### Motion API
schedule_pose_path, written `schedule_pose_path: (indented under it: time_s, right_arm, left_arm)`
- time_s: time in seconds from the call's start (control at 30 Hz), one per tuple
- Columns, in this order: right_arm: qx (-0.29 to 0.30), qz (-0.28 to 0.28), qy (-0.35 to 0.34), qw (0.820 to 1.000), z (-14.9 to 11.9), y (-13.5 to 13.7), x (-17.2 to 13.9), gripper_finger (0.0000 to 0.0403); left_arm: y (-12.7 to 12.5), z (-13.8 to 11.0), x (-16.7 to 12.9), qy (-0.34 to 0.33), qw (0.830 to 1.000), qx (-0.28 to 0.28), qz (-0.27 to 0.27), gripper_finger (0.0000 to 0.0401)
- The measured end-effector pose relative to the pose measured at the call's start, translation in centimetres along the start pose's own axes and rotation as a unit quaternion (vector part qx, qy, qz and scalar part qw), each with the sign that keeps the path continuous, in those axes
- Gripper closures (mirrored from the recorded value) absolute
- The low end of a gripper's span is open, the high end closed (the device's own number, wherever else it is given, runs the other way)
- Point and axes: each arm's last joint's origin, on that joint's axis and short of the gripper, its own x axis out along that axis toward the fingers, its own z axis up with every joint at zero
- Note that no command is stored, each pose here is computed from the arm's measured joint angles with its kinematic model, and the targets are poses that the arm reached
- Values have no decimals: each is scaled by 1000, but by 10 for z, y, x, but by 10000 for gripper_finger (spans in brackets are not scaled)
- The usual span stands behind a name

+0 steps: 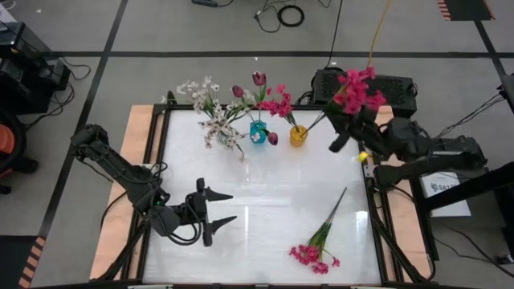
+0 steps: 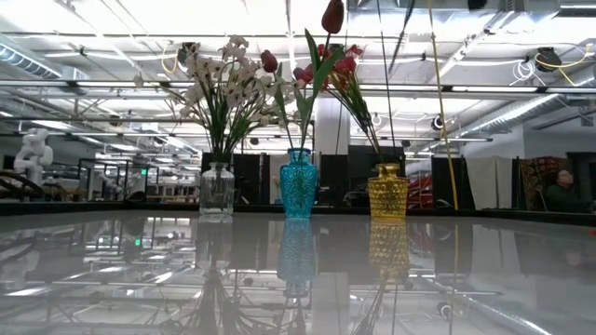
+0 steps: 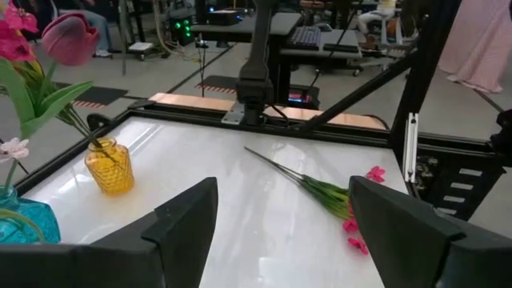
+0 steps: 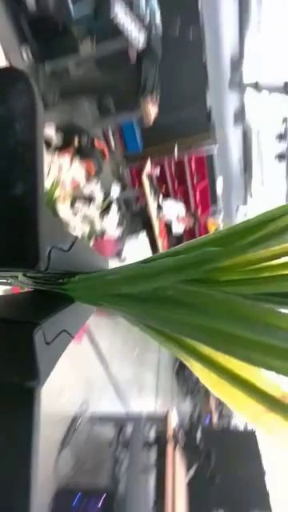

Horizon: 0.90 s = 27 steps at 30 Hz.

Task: Sort flowers into vase by color
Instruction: Put the top pink flowers into the yellow vase

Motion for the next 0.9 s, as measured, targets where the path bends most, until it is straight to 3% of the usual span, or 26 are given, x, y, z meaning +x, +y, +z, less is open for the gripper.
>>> schedule_pose_path:
  time_s: [0.33, 0.63, 0.9]
  right_arm:
    - [30, -123, 26, 992, -37, -35, 30, 397]
    - [39, -147, 63, 986, -54, -65, 62, 397]
    - [38, -155, 108, 981, -66, -81, 71, 397]
  left_arm:
    - [0, 0, 0, 0, 1000, 3, 0, 114]
    - [0, 0, 0, 0, 1000, 8, 0, 114]
    - [0, 0, 0, 1, 1000, 8, -2, 114]
